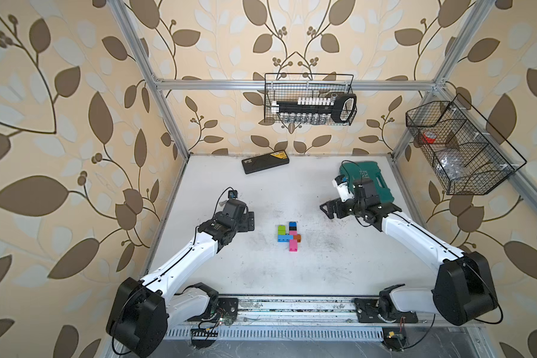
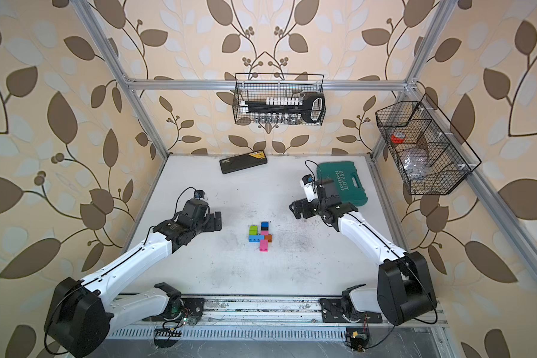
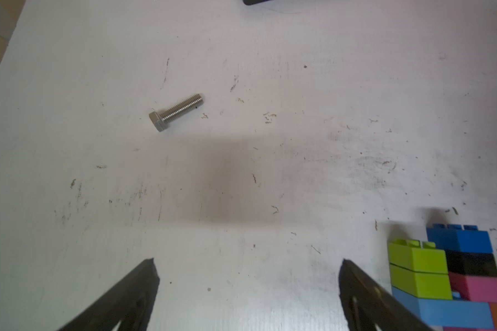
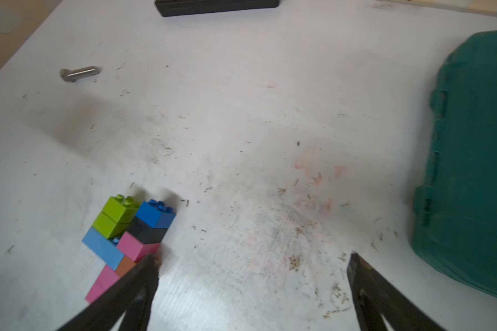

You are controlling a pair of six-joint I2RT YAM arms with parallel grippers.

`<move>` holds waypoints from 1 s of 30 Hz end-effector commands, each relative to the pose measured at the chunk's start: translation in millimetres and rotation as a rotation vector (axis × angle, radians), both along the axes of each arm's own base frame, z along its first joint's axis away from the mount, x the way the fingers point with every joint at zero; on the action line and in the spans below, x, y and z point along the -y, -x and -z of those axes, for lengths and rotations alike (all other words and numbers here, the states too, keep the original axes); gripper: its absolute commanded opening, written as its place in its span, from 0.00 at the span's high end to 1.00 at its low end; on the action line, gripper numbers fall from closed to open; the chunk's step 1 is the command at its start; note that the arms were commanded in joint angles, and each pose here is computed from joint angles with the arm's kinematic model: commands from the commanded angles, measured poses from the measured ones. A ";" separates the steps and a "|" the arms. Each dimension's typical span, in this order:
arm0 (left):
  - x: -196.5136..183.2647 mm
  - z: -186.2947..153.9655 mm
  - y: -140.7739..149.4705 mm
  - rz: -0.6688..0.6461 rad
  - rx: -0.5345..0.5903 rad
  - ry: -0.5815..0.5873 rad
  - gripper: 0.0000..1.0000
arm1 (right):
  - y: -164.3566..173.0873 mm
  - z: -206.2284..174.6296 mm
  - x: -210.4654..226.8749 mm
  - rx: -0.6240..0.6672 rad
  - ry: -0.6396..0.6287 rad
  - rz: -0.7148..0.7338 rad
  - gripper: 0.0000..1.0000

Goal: Assemble the number 4 with lego
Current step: Adjust the lego brick at the center of the board, then reset both arms

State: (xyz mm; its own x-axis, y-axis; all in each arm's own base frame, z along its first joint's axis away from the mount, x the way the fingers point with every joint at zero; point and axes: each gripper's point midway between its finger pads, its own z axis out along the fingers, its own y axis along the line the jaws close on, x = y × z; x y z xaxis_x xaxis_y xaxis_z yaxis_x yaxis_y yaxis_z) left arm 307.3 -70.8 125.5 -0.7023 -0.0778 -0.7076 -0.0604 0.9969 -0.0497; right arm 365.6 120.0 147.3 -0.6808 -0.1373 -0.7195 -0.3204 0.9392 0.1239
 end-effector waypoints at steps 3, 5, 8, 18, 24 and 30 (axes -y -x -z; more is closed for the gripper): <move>-19.0 -25.3 -40.8 0.002 0.195 -0.003 0.01 | -20.7 0.6 62.3 0.142 0.059 0.243 0.02; -24.1 -24.3 -47.2 0.014 0.232 -0.022 0.01 | -21.3 4.0 79.1 0.194 0.068 0.296 0.02; -29.7 -20.3 -56.2 0.051 0.286 -0.061 0.01 | -23.0 13.2 95.1 0.266 0.100 0.338 0.02; -45.5 19.4 -76.8 0.076 0.295 -0.075 0.01 | -18.5 34.6 111.2 0.384 0.162 0.379 0.02; -55.1 44.3 -86.6 0.047 0.270 -0.063 0.01 | -21.3 43.4 118.0 0.418 0.157 0.395 0.02; -58.6 44.5 -85.3 0.040 0.267 -0.040 0.01 | -23.0 53.6 124.3 0.452 0.123 0.414 0.02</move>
